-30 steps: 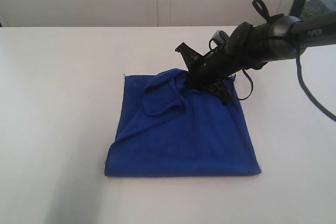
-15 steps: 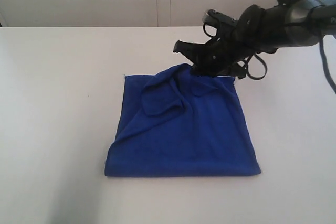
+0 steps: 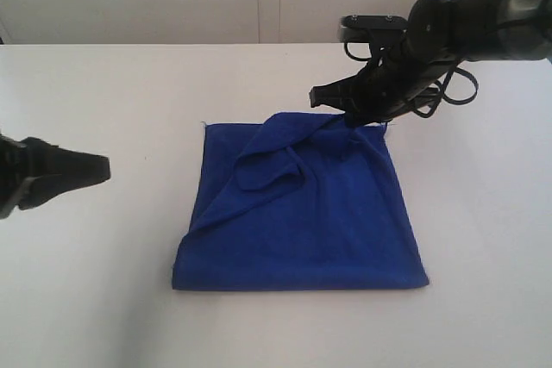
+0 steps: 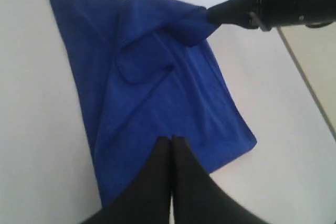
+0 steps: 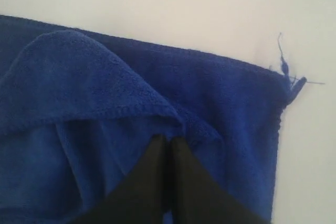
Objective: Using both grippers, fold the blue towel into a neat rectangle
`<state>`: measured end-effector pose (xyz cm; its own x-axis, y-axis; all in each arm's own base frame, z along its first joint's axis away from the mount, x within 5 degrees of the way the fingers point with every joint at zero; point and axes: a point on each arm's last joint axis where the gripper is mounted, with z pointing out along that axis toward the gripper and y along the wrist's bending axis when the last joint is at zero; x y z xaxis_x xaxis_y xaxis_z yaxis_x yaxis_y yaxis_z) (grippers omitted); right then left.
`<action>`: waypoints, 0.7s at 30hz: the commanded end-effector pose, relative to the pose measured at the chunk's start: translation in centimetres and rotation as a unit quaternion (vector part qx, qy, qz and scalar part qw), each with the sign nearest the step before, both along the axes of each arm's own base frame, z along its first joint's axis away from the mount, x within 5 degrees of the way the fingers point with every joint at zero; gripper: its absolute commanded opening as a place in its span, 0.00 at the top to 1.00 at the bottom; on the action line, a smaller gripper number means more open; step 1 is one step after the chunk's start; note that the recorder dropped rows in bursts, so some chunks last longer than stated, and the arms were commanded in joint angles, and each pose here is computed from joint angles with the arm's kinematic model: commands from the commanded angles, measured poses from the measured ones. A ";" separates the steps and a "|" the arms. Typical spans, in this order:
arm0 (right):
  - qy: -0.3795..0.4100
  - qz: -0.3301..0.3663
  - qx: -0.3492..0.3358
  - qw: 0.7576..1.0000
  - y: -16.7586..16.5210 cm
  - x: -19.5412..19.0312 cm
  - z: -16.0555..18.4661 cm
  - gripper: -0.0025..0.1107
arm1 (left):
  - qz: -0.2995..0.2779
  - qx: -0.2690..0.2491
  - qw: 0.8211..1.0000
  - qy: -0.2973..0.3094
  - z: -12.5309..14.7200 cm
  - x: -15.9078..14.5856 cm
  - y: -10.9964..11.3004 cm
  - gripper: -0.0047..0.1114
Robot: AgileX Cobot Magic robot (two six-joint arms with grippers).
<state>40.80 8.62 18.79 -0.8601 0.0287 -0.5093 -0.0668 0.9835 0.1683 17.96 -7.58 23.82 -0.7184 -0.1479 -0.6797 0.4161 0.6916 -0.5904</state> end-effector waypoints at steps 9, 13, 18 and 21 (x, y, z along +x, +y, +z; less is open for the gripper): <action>-0.020 -0.036 -0.016 0.999 -3.6 0.7 0.3 0.98 | -0.057 0.014 0.998 0.015 -3.5 7.1 -6.3 0.96; -0.020 -0.042 -0.019 0.999 -4.3 0.8 0.3 0.98 | -0.085 0.018 0.996 0.023 -4.3 8.3 -8.5 0.96; -0.022 -0.042 -0.022 0.999 -4.4 0.8 0.3 0.98 | -0.114 0.032 0.993 0.016 -5.1 9.7 -11.2 0.96; -0.022 -0.042 -0.022 0.999 -4.4 0.8 0.3 0.98 | -0.125 0.034 0.991 0.020 -5.8 10.4 -12.3 0.96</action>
